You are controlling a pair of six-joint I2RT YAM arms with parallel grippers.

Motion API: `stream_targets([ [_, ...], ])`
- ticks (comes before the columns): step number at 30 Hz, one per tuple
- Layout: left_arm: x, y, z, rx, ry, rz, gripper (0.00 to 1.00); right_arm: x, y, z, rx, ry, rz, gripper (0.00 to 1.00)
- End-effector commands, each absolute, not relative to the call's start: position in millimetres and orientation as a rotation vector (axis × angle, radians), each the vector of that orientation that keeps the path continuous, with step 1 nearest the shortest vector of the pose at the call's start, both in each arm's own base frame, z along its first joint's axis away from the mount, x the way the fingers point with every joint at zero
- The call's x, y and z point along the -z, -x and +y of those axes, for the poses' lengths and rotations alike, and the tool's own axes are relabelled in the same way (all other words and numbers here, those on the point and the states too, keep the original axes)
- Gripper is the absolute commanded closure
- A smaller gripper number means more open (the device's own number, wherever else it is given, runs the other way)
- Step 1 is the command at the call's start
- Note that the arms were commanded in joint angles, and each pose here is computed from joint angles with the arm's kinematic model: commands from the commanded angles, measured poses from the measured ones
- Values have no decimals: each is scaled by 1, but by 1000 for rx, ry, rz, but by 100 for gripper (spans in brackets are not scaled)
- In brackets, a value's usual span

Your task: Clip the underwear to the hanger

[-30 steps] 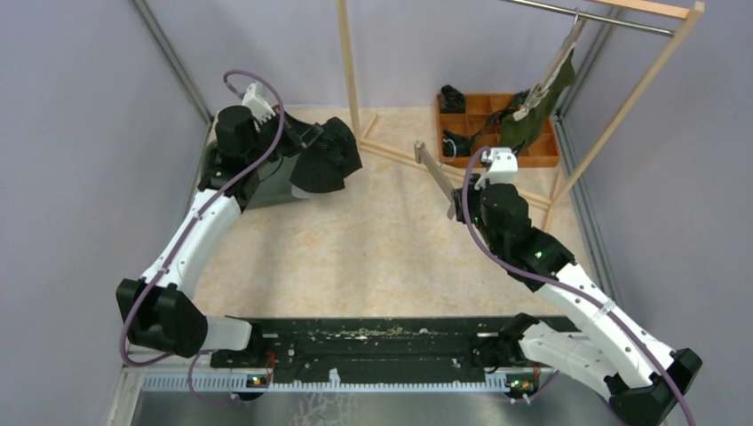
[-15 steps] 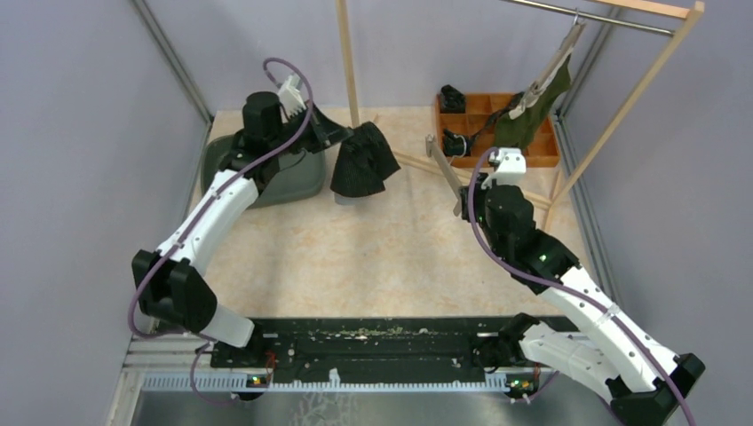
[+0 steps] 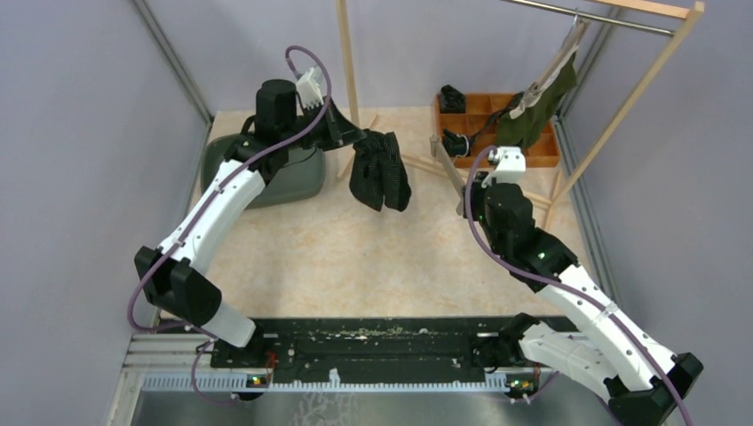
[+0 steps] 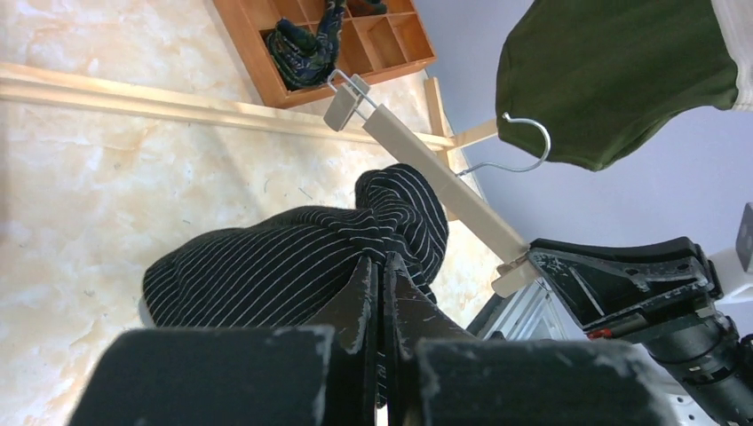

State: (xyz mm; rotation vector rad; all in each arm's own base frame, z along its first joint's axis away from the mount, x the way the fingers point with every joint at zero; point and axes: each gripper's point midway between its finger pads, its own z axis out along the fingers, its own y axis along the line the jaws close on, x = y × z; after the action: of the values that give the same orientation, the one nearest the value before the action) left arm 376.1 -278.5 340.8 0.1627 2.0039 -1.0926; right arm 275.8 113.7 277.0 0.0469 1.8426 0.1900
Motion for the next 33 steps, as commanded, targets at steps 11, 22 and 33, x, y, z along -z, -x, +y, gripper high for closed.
stream_targets([
  [11,-366,-325,-311,1432,-376,1960,100,-320,-286,103,-225,-105,1735,100],
  [22,-349,-359,-301,1489,-275,1992,95,-311,-290,102,-224,-109,1751,100],
  [33,-269,-452,-238,1271,71,2088,22,-300,-288,100,-238,-103,1764,100],
])
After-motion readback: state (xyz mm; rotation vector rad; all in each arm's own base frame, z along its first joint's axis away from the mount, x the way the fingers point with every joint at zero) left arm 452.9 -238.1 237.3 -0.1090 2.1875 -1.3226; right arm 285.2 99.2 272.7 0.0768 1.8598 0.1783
